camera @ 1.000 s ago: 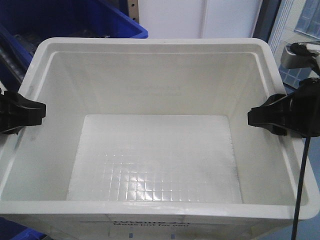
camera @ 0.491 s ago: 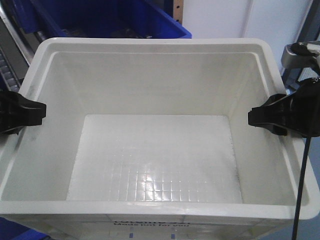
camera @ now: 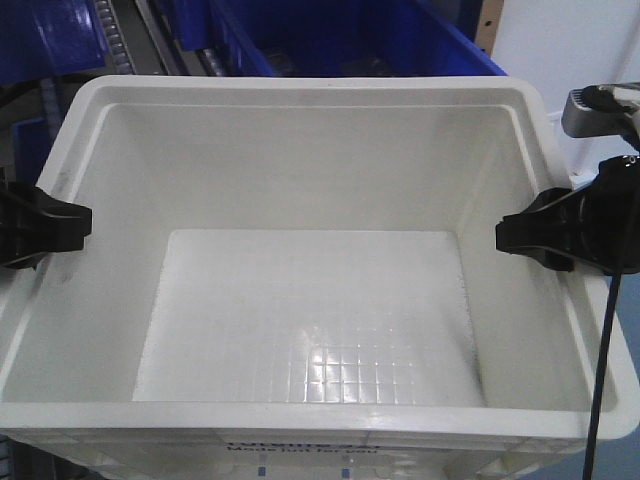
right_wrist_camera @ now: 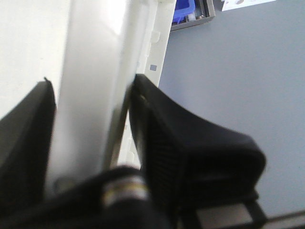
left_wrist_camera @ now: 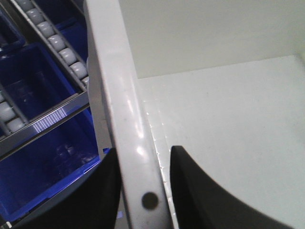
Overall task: Move bin from left to right shelf
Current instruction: 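Keep holding the tote while the base turns toward the blue-bin shelf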
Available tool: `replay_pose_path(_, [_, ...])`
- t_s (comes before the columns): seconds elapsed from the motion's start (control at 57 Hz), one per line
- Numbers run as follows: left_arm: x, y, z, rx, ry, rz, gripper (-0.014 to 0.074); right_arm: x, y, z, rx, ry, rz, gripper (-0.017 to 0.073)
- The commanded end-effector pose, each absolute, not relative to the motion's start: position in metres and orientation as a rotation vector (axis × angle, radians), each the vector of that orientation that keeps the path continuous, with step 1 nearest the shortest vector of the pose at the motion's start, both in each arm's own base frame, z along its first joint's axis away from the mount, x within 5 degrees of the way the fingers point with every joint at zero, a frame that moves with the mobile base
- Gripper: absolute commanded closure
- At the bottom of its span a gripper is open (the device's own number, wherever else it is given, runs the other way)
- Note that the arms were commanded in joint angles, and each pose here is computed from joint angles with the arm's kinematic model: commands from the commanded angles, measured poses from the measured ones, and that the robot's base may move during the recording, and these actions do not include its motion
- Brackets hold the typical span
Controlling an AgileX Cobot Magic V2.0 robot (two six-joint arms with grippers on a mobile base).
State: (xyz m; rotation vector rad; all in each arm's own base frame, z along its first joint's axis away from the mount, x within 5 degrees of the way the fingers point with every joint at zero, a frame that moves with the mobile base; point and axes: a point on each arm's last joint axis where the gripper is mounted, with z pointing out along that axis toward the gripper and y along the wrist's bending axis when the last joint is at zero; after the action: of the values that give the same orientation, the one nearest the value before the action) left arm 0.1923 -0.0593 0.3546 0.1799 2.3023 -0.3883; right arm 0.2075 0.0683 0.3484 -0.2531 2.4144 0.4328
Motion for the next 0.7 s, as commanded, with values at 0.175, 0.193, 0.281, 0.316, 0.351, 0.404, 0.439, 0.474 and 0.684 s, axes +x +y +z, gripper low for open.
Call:
replay_pose_path(0.175, [0.1914,-0.0614,0.3812,0.176,2.120,-0.424,0.0600,0.2063,0.0699,0.3754,-0.241,2.244,0.481,0.0564])
replay_pose_path(0.193, [0.1914,-0.0614,0.3812,0.176,2.120,-0.424,0.0600,0.2063,0.0699,0.3754,-0.241,2.244,0.481,0.0564])
replay_pose_path(0.281, [0.1914,-0.0614,0.3812,0.176,2.120,-0.424,0.0600,0.2063,0.0699,0.3754,-0.241,2.244,0.481,0.0564])
replay_pose_path(0.316, [0.1914,-0.0614,0.3812,0.176,2.120,-0.424,0.0600,0.2063,0.0699,0.3754,-0.241,2.244,0.481,0.0564])
replay_pose_path(0.351, [0.1914,-0.0614,0.3812,0.176,2.120,-0.424,0.0600,0.2063,0.0699,0.3754,-0.241,2.244,0.481,0.0564])
replay_pose_path(0.404, [0.1914,-0.0614,0.3812,0.176,2.120,-0.424,0.0600,0.2063,0.0699,0.3754,-0.241,2.244,0.481,0.0564])
replay_pose_path(0.439, [0.1914,-0.0614,0.3812,0.176,2.120,-0.424,0.0600,0.2063,0.0699,0.3754,-0.241,2.244,0.481,0.0564])
replay_pose_path(0.474, [0.1914,-0.0614,0.3812,0.176,2.120,-0.424,0.0600,0.2063,0.0699,0.3754,-0.241,2.244,0.481,0.0564])
replay_pose_path(0.684, [0.1914,-0.0614,0.3812,0.176,2.120,-0.424,0.0600,0.2063,0.0699,0.3754,-0.241,2.244,0.481,0.0564])
